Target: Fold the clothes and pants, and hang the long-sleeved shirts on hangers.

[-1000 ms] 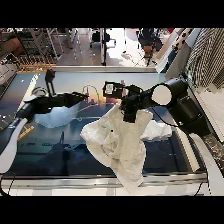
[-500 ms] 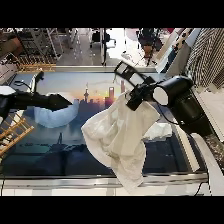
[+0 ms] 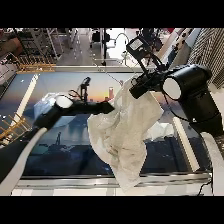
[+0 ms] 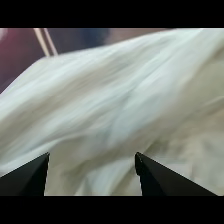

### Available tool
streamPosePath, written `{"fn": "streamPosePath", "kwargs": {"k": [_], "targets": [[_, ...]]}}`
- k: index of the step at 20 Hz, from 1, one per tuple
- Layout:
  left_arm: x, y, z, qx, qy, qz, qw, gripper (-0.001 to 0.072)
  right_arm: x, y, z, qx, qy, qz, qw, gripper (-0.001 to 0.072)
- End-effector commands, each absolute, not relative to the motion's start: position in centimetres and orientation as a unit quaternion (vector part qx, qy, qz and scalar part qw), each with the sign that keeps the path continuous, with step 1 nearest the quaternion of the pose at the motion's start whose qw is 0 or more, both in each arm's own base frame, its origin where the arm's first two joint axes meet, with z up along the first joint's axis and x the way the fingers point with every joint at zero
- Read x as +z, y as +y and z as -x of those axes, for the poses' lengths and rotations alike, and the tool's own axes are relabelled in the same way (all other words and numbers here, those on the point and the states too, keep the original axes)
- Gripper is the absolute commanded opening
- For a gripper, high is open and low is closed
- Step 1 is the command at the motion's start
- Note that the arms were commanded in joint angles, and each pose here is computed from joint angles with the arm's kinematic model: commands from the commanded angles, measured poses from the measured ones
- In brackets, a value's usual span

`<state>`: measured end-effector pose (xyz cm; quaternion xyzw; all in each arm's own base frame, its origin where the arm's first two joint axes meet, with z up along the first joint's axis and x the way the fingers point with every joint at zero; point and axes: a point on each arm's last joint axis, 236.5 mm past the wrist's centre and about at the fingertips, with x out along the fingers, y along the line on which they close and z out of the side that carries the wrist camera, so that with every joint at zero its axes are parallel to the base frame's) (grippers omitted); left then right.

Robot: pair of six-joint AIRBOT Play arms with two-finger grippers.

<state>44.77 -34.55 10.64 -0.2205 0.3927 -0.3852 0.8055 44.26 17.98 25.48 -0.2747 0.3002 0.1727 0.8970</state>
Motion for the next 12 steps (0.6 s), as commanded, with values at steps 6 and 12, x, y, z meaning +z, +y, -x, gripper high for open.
{"fn": "streamPosePath", "kwargs": {"k": [6, 12], "targets": [[8.1, -37.3, -48.1, -0.298, 0.345, 0.257, 0.852, 0.0218, 25.8, 17.5, -43.5, 0.17, 0.31, 0.269, 0.896, 0.003], [8.0, -34.3, -50.4, -0.26, 0.343, 0.289, 0.855, 0.0039, 29.5, 16.3, -40.9, 0.171, 0.28, 0.254, 0.91, 0.0029]]}}
